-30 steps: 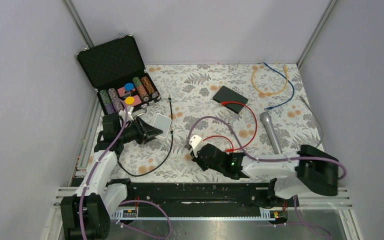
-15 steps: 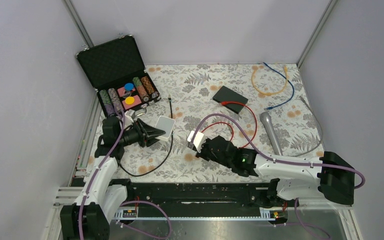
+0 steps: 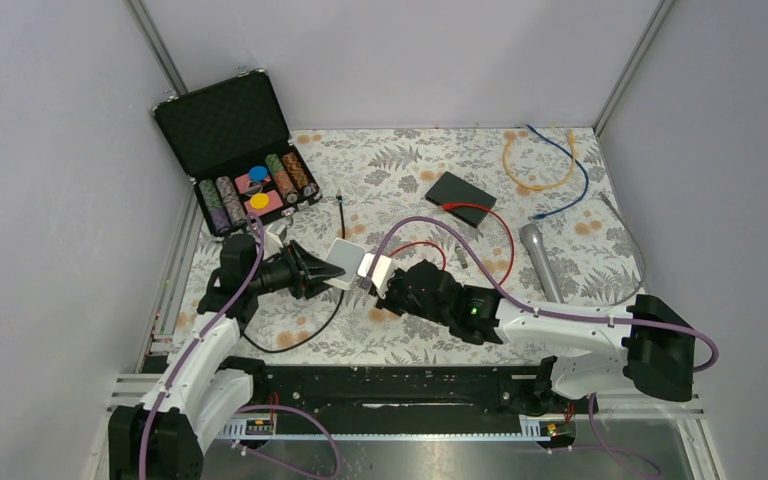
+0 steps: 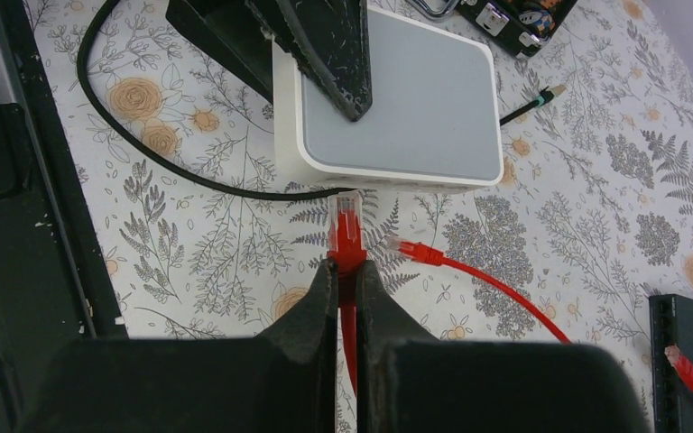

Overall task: Insert the plug into the switch port
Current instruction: Pick up the connector from the center of the board.

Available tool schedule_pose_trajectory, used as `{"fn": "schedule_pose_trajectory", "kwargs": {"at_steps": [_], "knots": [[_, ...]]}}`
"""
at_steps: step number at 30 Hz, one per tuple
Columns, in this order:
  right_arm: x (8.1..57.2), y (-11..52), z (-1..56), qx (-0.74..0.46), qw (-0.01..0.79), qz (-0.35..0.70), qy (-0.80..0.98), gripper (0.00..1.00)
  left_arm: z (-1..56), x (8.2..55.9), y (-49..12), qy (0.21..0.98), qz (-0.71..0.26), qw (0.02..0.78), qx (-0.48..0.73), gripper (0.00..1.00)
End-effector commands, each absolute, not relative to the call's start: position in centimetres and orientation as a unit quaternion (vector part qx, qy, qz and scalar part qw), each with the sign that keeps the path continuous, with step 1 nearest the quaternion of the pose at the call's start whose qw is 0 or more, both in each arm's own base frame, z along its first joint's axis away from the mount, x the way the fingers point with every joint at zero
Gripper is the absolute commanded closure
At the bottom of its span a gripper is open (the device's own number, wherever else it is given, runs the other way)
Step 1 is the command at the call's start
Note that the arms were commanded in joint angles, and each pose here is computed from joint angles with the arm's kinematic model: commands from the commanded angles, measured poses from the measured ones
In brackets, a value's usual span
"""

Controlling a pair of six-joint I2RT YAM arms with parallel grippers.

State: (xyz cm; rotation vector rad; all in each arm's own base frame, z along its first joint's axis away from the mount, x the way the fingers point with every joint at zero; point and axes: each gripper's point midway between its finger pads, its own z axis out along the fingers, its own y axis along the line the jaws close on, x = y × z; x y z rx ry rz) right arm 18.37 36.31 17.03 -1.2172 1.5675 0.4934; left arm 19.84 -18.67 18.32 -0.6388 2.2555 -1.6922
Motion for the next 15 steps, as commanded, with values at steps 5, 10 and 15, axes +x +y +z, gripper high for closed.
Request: {"fn": "schedule_pose_trajectory", "kwargs": {"at_steps": [5,10,15], "knots": [[18.8,38.1,20.0,-0.479,0.536,0.232,0.656,1.0,19.7,20.9,-18.8,0.766,-0.587,0.165,-0.206,0.95],[19.0,38.6,19.8,-0.467,0.528,0.234,0.67,1.0,19.6,20.6,-19.0,0.768,-0.588,0.17,-0.189,0.96],[19.3,38.8,19.5,-0.458,0.524,0.23,0.68,1.0,20.0,20.2,-19.2,0.766,-0.595,0.166,-0.18,0.98]]}}
